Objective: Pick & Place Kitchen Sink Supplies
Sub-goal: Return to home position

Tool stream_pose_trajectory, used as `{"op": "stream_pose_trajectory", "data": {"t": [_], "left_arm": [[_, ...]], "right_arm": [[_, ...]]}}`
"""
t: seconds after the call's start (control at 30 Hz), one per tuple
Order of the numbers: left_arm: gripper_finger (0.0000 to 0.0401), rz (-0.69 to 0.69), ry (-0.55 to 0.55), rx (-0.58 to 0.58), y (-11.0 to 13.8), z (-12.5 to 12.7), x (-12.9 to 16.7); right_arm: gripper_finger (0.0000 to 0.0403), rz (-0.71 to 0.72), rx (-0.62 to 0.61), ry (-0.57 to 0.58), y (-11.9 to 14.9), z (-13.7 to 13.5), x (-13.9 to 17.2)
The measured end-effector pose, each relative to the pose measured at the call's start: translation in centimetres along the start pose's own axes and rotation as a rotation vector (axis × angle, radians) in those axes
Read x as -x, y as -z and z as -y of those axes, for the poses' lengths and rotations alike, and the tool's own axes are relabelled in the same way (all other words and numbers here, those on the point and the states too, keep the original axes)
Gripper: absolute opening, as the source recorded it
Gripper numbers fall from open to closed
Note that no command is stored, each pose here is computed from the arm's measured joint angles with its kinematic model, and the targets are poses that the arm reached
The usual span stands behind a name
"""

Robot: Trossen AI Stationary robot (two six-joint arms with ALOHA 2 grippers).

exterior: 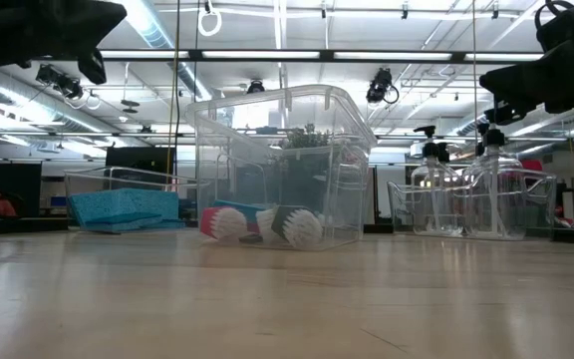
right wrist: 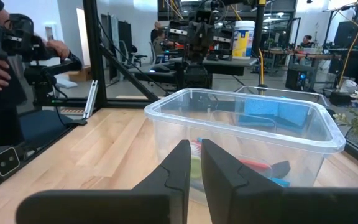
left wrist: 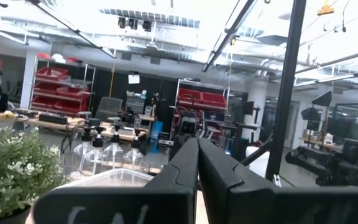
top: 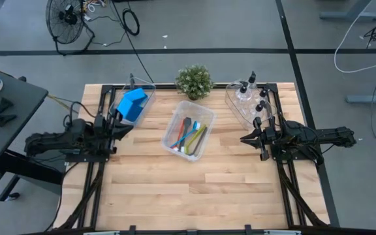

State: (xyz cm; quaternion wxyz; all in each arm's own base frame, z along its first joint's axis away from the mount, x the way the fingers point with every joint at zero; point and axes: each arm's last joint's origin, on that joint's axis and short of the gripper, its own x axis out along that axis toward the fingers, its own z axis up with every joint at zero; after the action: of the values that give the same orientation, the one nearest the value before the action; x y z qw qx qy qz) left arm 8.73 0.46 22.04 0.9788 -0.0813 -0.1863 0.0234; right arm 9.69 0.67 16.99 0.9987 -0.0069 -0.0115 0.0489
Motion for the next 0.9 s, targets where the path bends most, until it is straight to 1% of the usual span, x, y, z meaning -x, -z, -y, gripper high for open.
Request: {"op": "stream_pose_trajectory", "data": {"t": [0.13, 0.3, 0.43, 0.67, 0.9], "left_arm": [[0.0016, 0.001, 0.012, -0.016, 0.7, 0.0, 0.3], [0.0017, -0.053, 0.026, -0.014, 1.3, 0.2, 0.3], [0.0017, -0.074, 0.026, -0.055, 1.5, 0.2, 0.3], [0.0017, -0.216, 0.005, -0.048, 2.8, 0.0, 0.5], [0.0017, -0.287, -0.006, -0.050, 3.5, -0.1, 0.7]], "right_arm": [[0.0043, 0.000, -0.002, 0.000, 0.0, 0.0, 0.0], [0.0043, 0.000, -0.002, 0.000, 0.0, 0.0, 0.0], [0.0043, 0.000, -0.002, 0.000, 0.0, 0.0, 0.0], [0.0043, 0.000, -0.001, 0.000, 0.0, 0.0, 0.0], [0.0043, 0.000, -0.001, 0.000, 0.0, 0.0, 0.0]]}}
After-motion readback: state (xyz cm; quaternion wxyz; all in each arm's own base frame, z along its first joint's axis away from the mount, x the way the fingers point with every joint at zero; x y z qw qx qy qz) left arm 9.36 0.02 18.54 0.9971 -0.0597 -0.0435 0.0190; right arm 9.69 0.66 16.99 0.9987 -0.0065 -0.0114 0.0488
